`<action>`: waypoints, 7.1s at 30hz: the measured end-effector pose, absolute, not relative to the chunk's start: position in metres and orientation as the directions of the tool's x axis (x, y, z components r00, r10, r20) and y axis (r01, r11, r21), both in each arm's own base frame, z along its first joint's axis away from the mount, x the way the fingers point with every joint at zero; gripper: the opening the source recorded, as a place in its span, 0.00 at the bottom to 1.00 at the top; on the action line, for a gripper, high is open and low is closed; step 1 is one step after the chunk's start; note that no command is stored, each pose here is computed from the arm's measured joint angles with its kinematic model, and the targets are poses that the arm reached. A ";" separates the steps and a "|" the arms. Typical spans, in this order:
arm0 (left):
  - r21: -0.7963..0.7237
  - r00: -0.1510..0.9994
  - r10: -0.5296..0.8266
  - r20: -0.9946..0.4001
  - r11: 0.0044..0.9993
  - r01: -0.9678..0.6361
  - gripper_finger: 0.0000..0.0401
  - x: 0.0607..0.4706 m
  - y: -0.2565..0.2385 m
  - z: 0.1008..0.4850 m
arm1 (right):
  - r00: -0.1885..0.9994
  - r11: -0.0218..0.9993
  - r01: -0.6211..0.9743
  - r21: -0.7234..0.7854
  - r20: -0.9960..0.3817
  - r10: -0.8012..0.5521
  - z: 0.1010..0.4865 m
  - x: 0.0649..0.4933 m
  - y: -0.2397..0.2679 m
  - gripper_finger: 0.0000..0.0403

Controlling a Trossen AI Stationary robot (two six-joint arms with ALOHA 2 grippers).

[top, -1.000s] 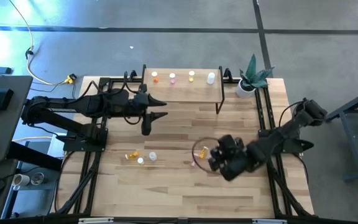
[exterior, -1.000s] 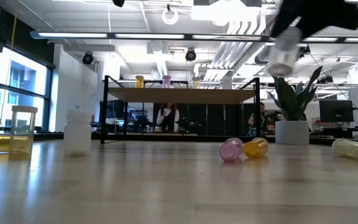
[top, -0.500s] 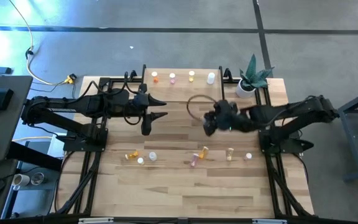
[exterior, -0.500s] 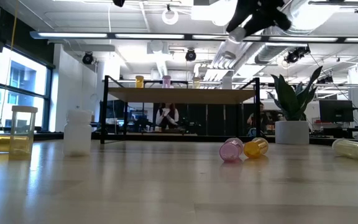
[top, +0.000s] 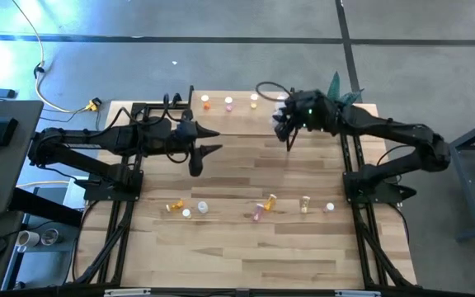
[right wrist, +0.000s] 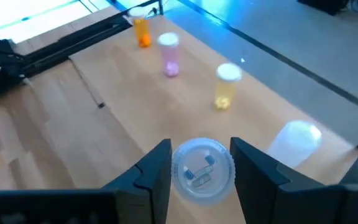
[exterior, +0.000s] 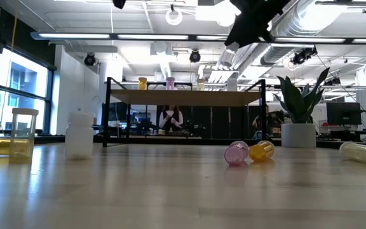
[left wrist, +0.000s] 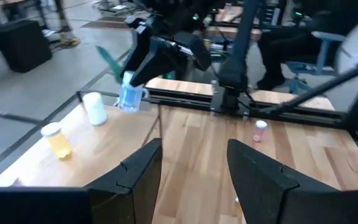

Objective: Pick and place medicine bottles onto shelf by color
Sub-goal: Put the right white pill bottle on the shelf aligned with the other white pill bottle, then put the left orange pill bottle on the shelf aligned with the other orange pill bottle

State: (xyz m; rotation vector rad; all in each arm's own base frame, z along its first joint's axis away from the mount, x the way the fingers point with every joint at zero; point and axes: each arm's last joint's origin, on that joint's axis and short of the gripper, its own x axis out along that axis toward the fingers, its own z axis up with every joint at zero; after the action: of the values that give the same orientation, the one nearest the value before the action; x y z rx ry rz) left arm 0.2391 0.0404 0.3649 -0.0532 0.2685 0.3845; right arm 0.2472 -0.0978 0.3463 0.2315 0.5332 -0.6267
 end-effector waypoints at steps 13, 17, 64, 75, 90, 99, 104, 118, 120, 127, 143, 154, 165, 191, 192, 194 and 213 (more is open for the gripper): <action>-0.065 0.830 0.480 -0.286 0.854 -0.516 0.43 0.233 0.063 0.363 | 0.685 0.868 0.491 -0.071 -0.585 -0.435 0.382 0.242 -0.135 0.32; -0.060 0.816 0.488 -0.309 0.847 -0.529 0.43 0.232 0.065 0.361 | 0.621 0.880 0.469 -0.081 -0.677 -0.394 0.367 0.251 -0.141 0.32; -0.048 0.801 0.481 -0.355 0.847 -0.530 0.43 0.230 0.066 0.356 | 0.477 0.880 0.466 -0.087 -0.813 -0.333 0.322 0.272 -0.162 0.46; -0.050 0.794 0.479 -0.375 0.844 -0.533 0.43 0.229 0.066 0.354 | 0.477 0.872 0.478 -0.108 -0.802 -0.361 0.324 0.272 -0.162 0.46; -0.221 0.742 0.213 -0.636 0.871 -0.439 0.43 0.215 0.043 0.339 | 0.560 0.853 0.518 -0.065 -0.727 -0.396 0.355 0.253 -0.146 0.46; -0.190 0.622 0.156 -0.767 0.871 -0.452 0.43 0.205 0.003 0.326 | 0.616 0.828 0.561 -0.006 -0.665 -0.422 0.375 0.239 -0.136 0.46; -0.228 0.624 0.101 -0.775 0.876 -0.425 0.43 0.203 -0.021 0.325 | 0.625 0.807 0.589 0.037 -0.653 -0.427 0.379 0.235 -0.134 0.46; -0.356 0.617 -0.035 -0.786 0.842 -0.405 0.44 0.195 -0.066 0.323 | 0.674 0.835 0.533 0.136 -0.665 -0.322 0.379 0.248 -0.102 0.46; -0.374 0.613 -0.060 -0.788 0.838 -0.398 0.45 0.193 -0.068 0.323 | 0.683 0.841 0.519 0.150 -0.665 -0.303 0.379 0.251 -0.095 0.46; -0.355 0.519 -0.105 -0.848 0.840 -0.410 0.52 0.186 -0.083 0.304 | 0.700 0.848 0.495 0.190 -0.665 -0.259 0.378 0.257 -0.077 0.46; -0.140 0.355 -0.002 -0.935 0.922 -0.361 0.51 0.147 -0.111 0.233 | 0.720 0.873 0.438 0.216 -0.666 -0.196 0.378 0.265 -0.042 0.46; -0.049 0.321 0.093 -0.943 0.912 -0.408 0.51 0.142 -0.097 0.194 | 0.716 0.870 0.450 0.203 -0.664 -0.216 0.378 0.266 -0.038 0.46; -0.051 0.324 0.112 -0.939 0.889 -0.455 0.51 0.148 -0.076 0.166 | 0.707 0.871 0.464 0.160 -0.660 -0.255 0.378 0.265 -0.039 0.46; -0.016 0.181 0.060 -0.982 0.920 -0.392 0.51 0.170 -0.054 0.140 | 0.706 0.871 0.465 0.158 -0.660 -0.257 0.378 0.265 -0.040 0.46; -0.012 0.169 0.059 -0.984 0.920 -0.391 0.51 0.171 -0.054 0.139 | 0.706 0.871 0.465 0.158 -0.660 -0.257 0.378 0.265 -0.040 0.46; -0.008 0.149 0.055 -0.987 0.921 -0.390 0.51 0.172 -0.055 0.135 | 0.703 0.868 0.473 0.151 -0.659 -0.268 0.378 0.265 -0.040 0.46; -0.024 0.140 0.025 -0.990 0.940 -0.339 0.31 0.175 -0.057 0.131 | 0.696 0.861 0.490 0.135 -0.656 -0.293 0.378 0.265 -0.041 0.46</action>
State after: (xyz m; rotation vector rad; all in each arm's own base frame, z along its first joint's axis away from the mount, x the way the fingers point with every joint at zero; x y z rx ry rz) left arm 0.1754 -0.0571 0.1307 -0.2664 1.4108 0.2677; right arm 0.2650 -0.0407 0.3783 0.3127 0.6710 -0.4444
